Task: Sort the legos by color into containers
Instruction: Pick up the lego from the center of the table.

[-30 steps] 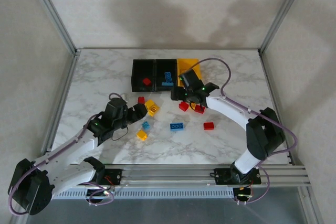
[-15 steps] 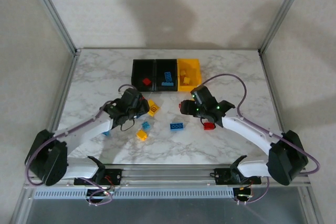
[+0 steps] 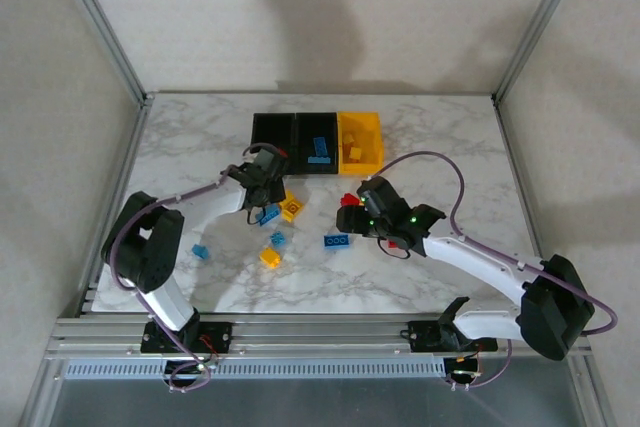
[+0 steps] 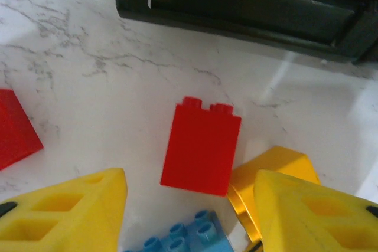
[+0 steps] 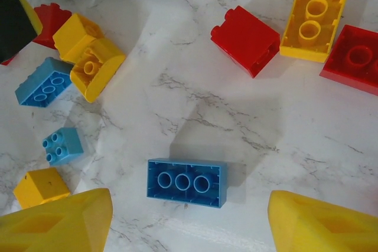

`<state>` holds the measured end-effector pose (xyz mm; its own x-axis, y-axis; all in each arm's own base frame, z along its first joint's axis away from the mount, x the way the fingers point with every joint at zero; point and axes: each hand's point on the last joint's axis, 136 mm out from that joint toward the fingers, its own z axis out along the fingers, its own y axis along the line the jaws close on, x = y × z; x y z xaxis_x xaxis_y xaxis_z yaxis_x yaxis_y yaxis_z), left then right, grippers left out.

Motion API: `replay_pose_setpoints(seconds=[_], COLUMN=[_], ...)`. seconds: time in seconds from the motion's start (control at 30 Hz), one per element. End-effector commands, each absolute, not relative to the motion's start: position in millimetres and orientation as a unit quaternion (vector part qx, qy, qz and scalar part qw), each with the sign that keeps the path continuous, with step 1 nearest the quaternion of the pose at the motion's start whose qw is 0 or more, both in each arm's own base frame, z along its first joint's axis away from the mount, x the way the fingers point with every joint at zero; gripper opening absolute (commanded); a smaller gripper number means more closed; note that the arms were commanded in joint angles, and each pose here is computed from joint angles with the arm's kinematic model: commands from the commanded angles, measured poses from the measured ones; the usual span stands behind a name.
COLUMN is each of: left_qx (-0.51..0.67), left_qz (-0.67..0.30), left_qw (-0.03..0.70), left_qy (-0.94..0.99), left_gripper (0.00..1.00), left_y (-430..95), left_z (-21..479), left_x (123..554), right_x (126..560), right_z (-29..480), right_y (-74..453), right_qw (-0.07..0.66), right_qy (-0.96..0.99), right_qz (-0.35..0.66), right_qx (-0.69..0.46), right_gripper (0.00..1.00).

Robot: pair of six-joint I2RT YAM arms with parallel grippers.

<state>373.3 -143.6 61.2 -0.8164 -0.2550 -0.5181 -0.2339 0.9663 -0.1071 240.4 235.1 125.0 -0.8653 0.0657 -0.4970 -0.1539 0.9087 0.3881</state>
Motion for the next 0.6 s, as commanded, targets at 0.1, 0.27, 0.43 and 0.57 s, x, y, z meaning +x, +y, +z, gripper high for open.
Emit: replay_pose_setpoints(seconds=[0.1, 0.27, 0.43, 0.57], left_qx=[-0.129, -0.119, -0.114, -0.112], left_qz=[-0.033, -0.056, -0.053, -0.041], left_qw=[0.276, 0.266, 0.26, 0.25], left_qy=[0.952, 0.955, 0.957, 0.961], left_gripper=[0.57, 0.58, 0.59, 0.55], left_y=[-139, -152, -153, -150], left_z=[59, 52, 45, 33], left_x=[394, 399, 399, 396], right_x=[236, 237, 237, 237], right_z=[124, 120, 117, 117], right_y=[235, 237, 239, 240], right_qw=[0.26, 0.257, 0.251, 0.249], right_qy=[0.94, 0.941, 0.942, 0.943], right_qz=[0.22, 0.22, 0.221, 0.222], right_qx=[-0.019, -0.02, -0.019, -0.018], right_gripper=[0.7, 0.7, 0.7, 0.7])
